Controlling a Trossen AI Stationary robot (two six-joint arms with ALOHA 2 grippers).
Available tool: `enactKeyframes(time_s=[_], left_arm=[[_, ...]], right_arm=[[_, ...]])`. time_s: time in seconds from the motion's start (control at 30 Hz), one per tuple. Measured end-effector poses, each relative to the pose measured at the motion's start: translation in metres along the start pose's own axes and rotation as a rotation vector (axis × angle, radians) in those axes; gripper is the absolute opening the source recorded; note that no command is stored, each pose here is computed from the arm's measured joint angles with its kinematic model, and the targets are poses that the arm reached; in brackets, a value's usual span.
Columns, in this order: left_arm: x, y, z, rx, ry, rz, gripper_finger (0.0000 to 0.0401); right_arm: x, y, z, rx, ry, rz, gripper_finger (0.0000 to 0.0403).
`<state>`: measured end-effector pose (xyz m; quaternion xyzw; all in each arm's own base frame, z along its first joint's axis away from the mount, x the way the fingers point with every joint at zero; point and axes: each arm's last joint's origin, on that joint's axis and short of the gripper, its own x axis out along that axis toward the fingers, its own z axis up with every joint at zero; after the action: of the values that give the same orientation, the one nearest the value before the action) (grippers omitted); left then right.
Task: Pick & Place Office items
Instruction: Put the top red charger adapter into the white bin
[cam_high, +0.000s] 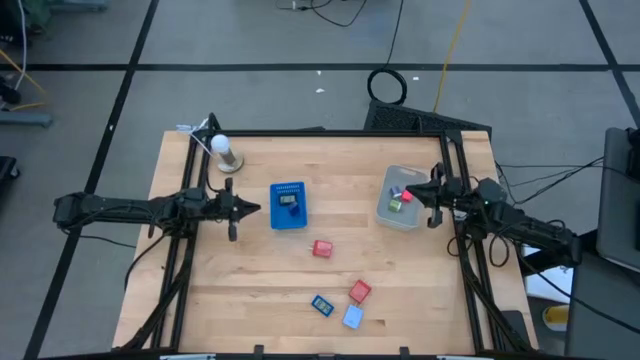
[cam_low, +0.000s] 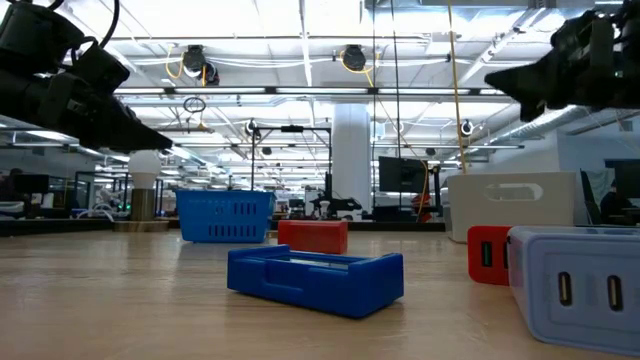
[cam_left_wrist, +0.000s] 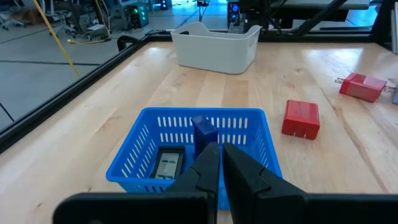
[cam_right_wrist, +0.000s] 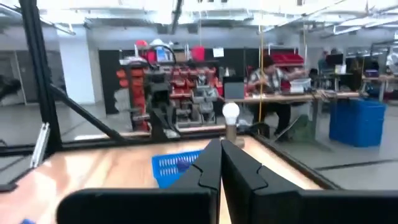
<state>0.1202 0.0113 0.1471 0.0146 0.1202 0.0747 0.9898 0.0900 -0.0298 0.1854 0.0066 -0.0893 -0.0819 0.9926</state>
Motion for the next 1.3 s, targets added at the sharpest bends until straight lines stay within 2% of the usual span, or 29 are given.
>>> enactKeyframes(time_s=[1.07,1.3], left_arm=[[0.0000,0.0012,0.0002,-0.007,-0.001,0.041,0.0024],[-0.0002,0.0033,0.0010,-0.093,-0.013,0.111,0.0024]], right_arm=[[0.0000,-0.0005,-0.0053,-0.017,0.045,-0.005,0.0004],[0.0000,-0.0005,-0.0053,-0.017,0.045,-0.005,0.0004]])
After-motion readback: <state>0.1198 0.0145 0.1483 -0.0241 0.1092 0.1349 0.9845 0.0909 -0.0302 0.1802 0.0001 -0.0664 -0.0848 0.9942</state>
